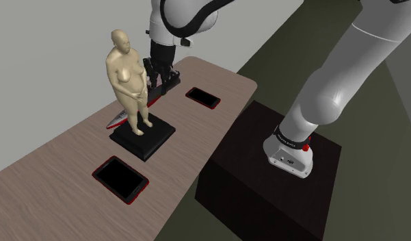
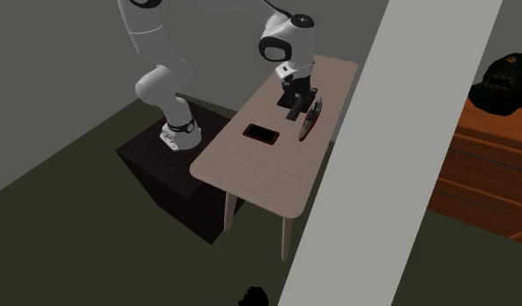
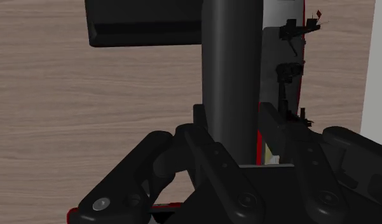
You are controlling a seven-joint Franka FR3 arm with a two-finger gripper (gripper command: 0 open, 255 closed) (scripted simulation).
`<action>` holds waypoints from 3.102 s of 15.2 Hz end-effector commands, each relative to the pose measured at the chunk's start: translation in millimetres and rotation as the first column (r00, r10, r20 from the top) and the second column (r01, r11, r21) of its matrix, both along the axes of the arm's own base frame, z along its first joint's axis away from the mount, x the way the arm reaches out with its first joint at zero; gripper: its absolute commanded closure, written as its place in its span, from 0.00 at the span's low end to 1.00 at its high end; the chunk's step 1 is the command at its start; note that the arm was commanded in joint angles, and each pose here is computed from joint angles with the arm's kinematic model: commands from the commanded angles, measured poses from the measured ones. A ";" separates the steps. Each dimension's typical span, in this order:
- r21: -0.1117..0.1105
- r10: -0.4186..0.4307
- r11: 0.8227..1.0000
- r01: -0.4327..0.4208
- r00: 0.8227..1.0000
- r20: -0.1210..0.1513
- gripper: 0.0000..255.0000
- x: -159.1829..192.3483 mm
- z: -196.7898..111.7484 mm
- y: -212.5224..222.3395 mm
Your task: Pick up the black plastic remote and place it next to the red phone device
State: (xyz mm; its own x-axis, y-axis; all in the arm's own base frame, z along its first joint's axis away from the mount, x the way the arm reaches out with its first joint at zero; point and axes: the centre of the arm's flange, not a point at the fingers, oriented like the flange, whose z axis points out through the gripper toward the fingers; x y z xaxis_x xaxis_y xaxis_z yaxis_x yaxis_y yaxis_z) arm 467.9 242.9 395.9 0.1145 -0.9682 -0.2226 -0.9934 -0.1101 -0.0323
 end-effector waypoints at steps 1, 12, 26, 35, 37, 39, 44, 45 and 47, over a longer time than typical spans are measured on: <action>0.000 -0.002 1.000 0.002 1.000 0.000 1.00 -11.2 1.6 23.0; 0.000 -0.002 1.000 0.002 1.000 0.000 1.00 -81.1 2.2 150.2; 0.000 -0.002 1.000 0.002 1.000 0.000 1.00 -170.1 3.0 312.1; 0.000 -0.002 1.000 0.002 1.000 0.000 1.00 -219.5 -1.8 402.0; 0.000 -0.002 1.000 0.002 1.000 0.000 1.00 -219.5 -12.4 402.0; 0.000 -0.002 1.000 0.002 1.000 0.000 1.00 -219.5 -23.0 402.0; 0.000 -0.002 1.000 0.002 1.000 0.000 1.00 -219.5 -49.4 401.9; 0.000 -0.002 1.000 0.002 1.000 0.000 1.00 -219.5 -54.6 401.9; 0.000 -0.002 1.000 0.002 1.000 0.000 1.00 -219.5 -65.2 401.9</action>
State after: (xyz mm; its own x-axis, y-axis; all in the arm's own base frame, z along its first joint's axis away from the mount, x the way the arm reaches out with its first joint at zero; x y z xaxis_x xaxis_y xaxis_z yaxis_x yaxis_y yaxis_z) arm 259.1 656.5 379.7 0.1191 -0.8981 -0.4233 -0.9905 -0.0778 -0.1138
